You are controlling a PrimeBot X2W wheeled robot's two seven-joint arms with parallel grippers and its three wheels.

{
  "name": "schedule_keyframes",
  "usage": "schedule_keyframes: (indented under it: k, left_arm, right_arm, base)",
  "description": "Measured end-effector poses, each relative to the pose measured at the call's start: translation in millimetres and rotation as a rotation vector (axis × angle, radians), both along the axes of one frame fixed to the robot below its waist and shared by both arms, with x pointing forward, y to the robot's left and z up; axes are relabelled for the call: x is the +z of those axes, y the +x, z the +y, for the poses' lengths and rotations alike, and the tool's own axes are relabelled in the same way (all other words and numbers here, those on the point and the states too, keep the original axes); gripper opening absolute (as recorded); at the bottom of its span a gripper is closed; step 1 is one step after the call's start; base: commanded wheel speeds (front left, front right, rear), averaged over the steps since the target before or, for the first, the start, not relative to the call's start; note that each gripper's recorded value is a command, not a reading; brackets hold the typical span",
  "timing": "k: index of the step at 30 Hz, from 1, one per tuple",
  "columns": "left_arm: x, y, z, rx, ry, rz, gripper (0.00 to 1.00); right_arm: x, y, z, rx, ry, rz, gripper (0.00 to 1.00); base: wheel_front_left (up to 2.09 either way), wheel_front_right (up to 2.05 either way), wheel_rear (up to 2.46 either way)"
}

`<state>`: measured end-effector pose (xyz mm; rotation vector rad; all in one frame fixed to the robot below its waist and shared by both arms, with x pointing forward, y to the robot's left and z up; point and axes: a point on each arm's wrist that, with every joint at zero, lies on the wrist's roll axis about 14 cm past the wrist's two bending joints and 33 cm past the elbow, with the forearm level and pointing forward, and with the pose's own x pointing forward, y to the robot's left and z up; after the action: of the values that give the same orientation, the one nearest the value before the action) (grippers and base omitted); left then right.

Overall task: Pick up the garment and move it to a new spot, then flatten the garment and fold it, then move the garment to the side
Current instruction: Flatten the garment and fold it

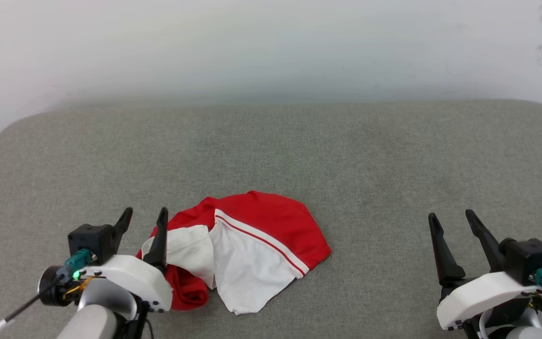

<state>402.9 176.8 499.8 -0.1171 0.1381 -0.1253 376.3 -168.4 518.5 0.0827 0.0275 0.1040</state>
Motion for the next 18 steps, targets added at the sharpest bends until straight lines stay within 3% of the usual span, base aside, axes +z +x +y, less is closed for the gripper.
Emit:
schedule_keyframes:
  k: [1, 6, 12, 18]
  left_arm:
    - [24.2, -3.2, -12.0, -0.017, 0.013, -0.114, 1.00]
    - [47.1, -10.6, -23.1, -0.028, 0.027, -0.228, 1.00]
    - [52.3, -18.1, -26.0, -0.026, 0.035, -0.260, 1.00]
    - [47.1, -17.5, -21.6, -0.002, 0.023, -0.244, 1.00]
  right_arm:
    - [6.1, -3.8, 0.8, 0.003, -0.002, -0.014, 1.00]
    - [7.6, -8.6, 3.2, 0.010, -0.011, -0.012, 1.00]
    - [-6.6, -4.8, 21.9, 0.069, -0.028, 0.064, 1.00]
    - [-35.1, 14.1, 70.4, 0.243, -0.074, 0.249, 1.00]
  base:
    - [0.00, 0.00, 0.00]
    - [0.00, 0.00, 0.00]
    - [0.00, 0.00, 0.00]
    - [0.00, 0.00, 0.00]
